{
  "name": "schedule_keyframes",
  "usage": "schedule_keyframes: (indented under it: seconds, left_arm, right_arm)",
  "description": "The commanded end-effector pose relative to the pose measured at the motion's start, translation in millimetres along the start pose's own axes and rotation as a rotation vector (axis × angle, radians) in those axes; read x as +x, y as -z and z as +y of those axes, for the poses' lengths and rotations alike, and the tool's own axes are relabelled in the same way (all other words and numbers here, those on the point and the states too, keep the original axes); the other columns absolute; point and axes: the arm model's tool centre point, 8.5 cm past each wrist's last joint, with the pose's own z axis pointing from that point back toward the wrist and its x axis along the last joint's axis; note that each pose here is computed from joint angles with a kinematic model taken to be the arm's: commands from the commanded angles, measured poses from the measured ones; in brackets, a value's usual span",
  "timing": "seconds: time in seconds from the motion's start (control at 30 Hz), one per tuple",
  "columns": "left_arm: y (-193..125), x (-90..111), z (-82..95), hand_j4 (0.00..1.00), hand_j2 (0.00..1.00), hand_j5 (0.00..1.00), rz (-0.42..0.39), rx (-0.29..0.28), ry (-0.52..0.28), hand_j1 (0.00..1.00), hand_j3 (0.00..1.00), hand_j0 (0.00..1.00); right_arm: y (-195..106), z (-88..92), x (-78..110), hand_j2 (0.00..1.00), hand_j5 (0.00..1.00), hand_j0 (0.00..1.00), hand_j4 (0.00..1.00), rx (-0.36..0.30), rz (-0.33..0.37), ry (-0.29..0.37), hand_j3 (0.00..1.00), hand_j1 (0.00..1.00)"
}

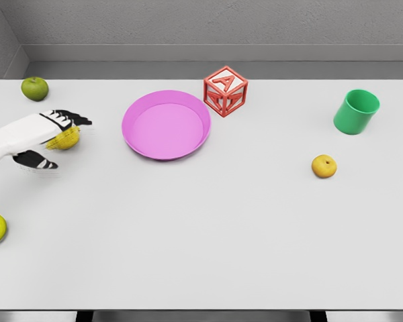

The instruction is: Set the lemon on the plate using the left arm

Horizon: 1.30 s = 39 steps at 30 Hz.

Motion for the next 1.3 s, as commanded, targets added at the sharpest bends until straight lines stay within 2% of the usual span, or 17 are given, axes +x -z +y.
schedule_keyframes:
  seconds: [0.0,0.13,0.17,0.2,0.27,0.43,0.53,0.87,0.93,1.03,1.1,1.27]
  left_arm:
    - [-3,-9,-10.4,1.0,1.0,1.0,0.027,-0.029,-0.022,1.0,1.0,1.0]
    - [0,-14,-12.4,1.0,1.0,1.0,0.08,-0.027,-0.05,1.0,1.0,1.0]
    - [-1,-21,-15.6,1.0,1.0,1.0,0.129,-0.042,-0.052,1.0,1.0,1.0]
    - [0,-22,-14.2,1.0,1.0,1.0,0.138,-0.043,-0.047,1.0,1.0,1.0]
    - [10,-20,-13.3,1.0,1.0,1.0,0.148,-0.06,-0.043,1.0,1.0,1.0]
    - [31,-10,-4.7,1.0,1.0,1.0,0.121,-0.047,-0.039,1.0,1.0,1.0]
    - [48,-6,-13.9,1.0,1.0,1.0,0.129,-0.07,-0.059,1.0,1.0,1.0]
    - [42,-20,-20.3,1.0,1.0,1.0,0.173,-0.084,-0.081,1.0,1.0,1.0]
    - [39,-29,-25.8,1.0,1.0,1.0,0.199,-0.094,-0.097,1.0,1.0,1.0]
    - [40,-30,-21.5,1.0,1.0,1.0,0.202,-0.089,-0.092,1.0,1.0,1.0]
    - [39,-33,-21.5,0.98,0.98,0.98,0.214,-0.096,-0.083,0.98,0.98,0.98]
    - [39,-34,-21.4,0.84,0.84,0.84,0.216,-0.107,-0.057,0.84,0.84,0.84]
  right_arm:
    - [0,0.0,0.1,1.0,1.0,1.0,1.0,0.0,-0.001,0.0,1.0,1.0]
    - [0,0.0,-0.1,1.0,1.0,1.0,1.0,0.0,0.001,0.0,1.0,1.0]
    - [0,0.0,-0.1,1.0,1.0,1.0,1.0,0.0,0.001,0.0,1.0,1.0]
    - [0,0.0,-0.1,1.0,1.0,1.0,1.0,0.0,0.001,0.0,1.0,1.0]
    - [0,0.0,-0.1,1.0,1.0,1.0,1.0,0.0,0.001,0.0,1.0,1.0]
    - [0,0.0,0.1,1.0,1.0,1.0,1.0,0.0,-0.001,0.0,1.0,1.0]
    - [0,0.0,-0.1,1.0,1.0,1.0,1.0,0.0,0.001,0.0,1.0,1.0]
    - [0,0.0,-0.1,1.0,1.0,1.0,1.0,0.0,0.001,0.0,1.0,1.0]
    - [0,0.0,-0.1,1.0,1.0,1.0,1.0,0.0,0.001,0.0,1.0,1.0]
    - [0,0.0,0.1,1.0,1.0,1.0,1.0,0.0,-0.001,0.0,1.0,1.0]
    - [0,0.0,-0.1,1.0,1.0,1.0,1.0,0.0,0.001,0.0,1.0,1.0]
    - [0,0.0,0.1,1.0,1.0,1.0,1.0,0.0,-0.001,0.0,1.0,1.0]
